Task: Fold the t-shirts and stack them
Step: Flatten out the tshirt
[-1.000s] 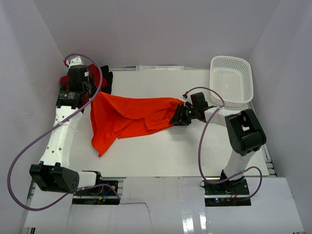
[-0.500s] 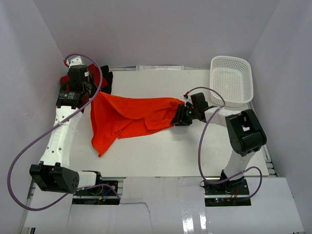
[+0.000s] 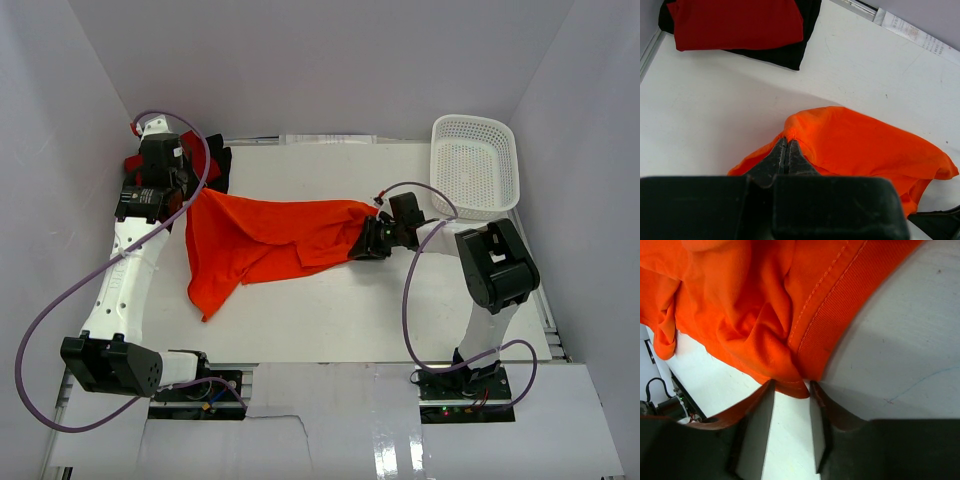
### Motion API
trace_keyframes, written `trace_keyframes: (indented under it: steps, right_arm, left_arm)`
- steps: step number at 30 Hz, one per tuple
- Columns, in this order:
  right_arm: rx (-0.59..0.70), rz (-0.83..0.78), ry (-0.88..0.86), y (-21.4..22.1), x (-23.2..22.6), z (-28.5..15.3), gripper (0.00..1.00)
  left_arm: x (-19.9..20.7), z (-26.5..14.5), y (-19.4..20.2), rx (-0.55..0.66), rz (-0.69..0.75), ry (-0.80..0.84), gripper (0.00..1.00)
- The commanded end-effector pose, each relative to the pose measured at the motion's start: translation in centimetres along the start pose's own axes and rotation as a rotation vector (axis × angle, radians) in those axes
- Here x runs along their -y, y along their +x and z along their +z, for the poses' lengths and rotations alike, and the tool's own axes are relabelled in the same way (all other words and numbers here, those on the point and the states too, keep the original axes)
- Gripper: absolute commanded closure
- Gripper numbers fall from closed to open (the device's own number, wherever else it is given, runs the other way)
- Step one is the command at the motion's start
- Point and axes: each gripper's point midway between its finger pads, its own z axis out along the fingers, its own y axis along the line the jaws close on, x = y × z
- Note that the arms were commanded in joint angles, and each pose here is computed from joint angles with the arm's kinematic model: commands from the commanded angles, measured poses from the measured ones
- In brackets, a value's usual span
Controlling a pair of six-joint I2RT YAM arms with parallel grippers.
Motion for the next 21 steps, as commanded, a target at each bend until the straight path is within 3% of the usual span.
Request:
trace_keyframes:
  steps: [1,3,7,13,21]
  right_arm:
    - [0.017,-0.014,-0.015,-0.7,-0.3,0.1,0.64]
    - [0.024,-0.017,-0.009,-0.8,-0.3,-0.1,0.81]
    - [0.031,-0.029,0.003,-0.9,-0.5,-0.6,0.92]
    - [0.037,-0.049,-0.034,-1.0,-2.7,-2.8,0.92]
    - [0.208,-0.287,0.006,-7.4,-9.6,-12.5,0.92]
  left_arm:
    - [-0.3,-0.7,-0.8,0.032,-0.004,0.003,0.99]
    - [-0.2,-0.7,-0.7,0.030,-0.005,0.006,0.99]
    - [-0.2,-0.7,-0.7,0.029,-0.006,0.007,0.99]
    - [-0.2,-0.7,-0.5,0.025,-0.004,0.009,0.99]
    - [0.4,-0.9,-0.3,0.020,-0.001,0.049,0.99]
